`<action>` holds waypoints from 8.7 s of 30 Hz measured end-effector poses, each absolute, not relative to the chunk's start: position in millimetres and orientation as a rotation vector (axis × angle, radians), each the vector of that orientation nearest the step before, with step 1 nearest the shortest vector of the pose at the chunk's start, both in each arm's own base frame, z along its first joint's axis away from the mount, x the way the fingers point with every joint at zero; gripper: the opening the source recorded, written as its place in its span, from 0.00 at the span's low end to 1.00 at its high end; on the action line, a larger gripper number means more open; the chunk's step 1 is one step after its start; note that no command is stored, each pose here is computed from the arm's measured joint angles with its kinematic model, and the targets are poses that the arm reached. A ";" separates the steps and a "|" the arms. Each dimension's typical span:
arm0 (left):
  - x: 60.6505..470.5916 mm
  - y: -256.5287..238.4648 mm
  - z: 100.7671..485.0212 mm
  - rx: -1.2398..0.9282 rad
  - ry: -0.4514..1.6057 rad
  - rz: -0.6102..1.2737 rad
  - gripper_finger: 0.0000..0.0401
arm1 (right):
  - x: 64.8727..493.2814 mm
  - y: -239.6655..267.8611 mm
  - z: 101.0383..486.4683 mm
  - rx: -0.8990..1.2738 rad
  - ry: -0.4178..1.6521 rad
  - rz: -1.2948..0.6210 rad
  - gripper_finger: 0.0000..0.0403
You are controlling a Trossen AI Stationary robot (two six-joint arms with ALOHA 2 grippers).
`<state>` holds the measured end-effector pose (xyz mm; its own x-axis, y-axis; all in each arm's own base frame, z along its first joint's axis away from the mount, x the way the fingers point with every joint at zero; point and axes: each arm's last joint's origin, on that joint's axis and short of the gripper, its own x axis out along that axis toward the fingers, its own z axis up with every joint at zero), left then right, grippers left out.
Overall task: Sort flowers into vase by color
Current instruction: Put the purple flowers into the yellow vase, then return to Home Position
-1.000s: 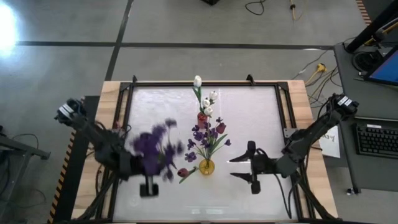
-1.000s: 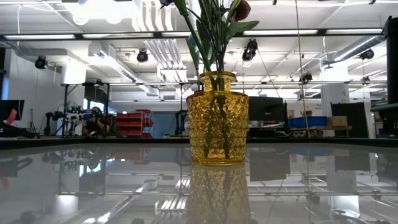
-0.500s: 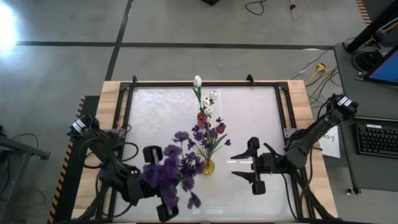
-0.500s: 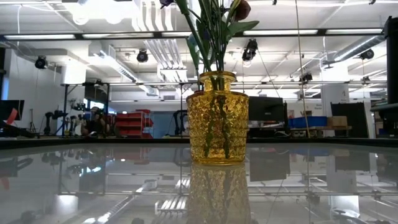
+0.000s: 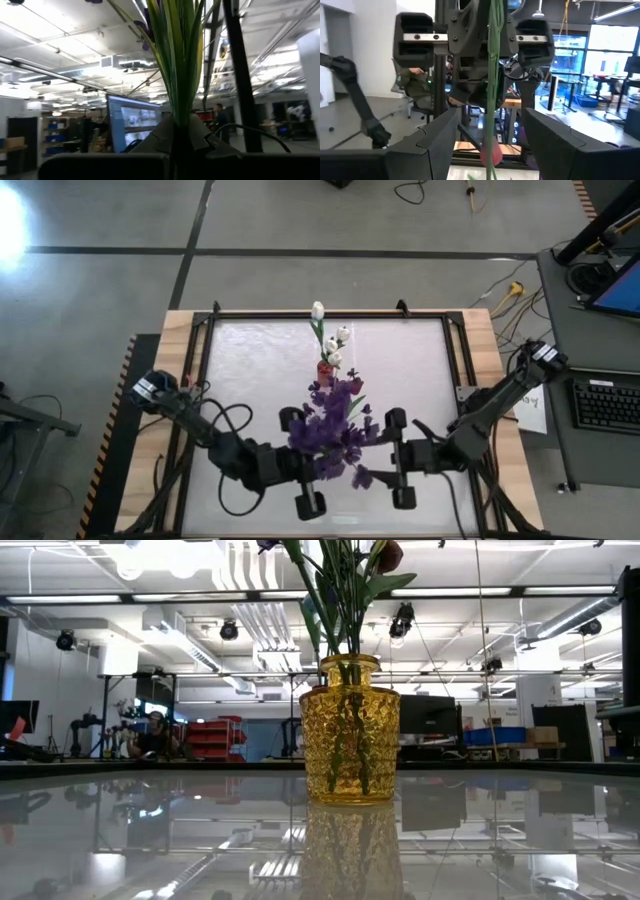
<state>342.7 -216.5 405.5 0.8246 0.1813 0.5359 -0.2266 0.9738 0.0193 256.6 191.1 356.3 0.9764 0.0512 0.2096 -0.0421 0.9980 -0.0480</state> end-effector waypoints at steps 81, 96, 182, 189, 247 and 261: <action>302.3 -170.6 389.2 0.262 0.152 0.070 0.00 | 253.9 199.4 380.2 -0.090 0.151 0.062 0.60; 251.1 -110.4 331.5 0.205 -0.048 -0.128 0.00 | 253.4 199.6 377.4 -0.055 0.167 0.058 0.60; 301.9 -77.9 213.7 -0.017 0.433 -0.089 0.48 | 257.4 184.4 362.7 -0.031 0.253 -0.126 0.60; 289.2 -74.7 227.7 -0.058 0.454 -0.085 0.58 | 257.1 179.7 365.0 -0.031 0.253 -0.134 0.60; 105.2 23.6 250.3 -0.186 -0.226 0.110 0.21 | 156.9 10.2 283.8 0.137 0.014 0.040 0.03; 94.9 20.9 209.9 -0.245 -0.189 0.110 0.21 | 102.3 3.7 261.2 0.129 -0.157 0.066 0.02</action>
<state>94.9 20.9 209.9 0.9763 0.1313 0.1723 -0.0854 0.9643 -0.2507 102.3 3.7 261.2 0.9855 0.0552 0.1602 -0.0753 0.9896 0.1226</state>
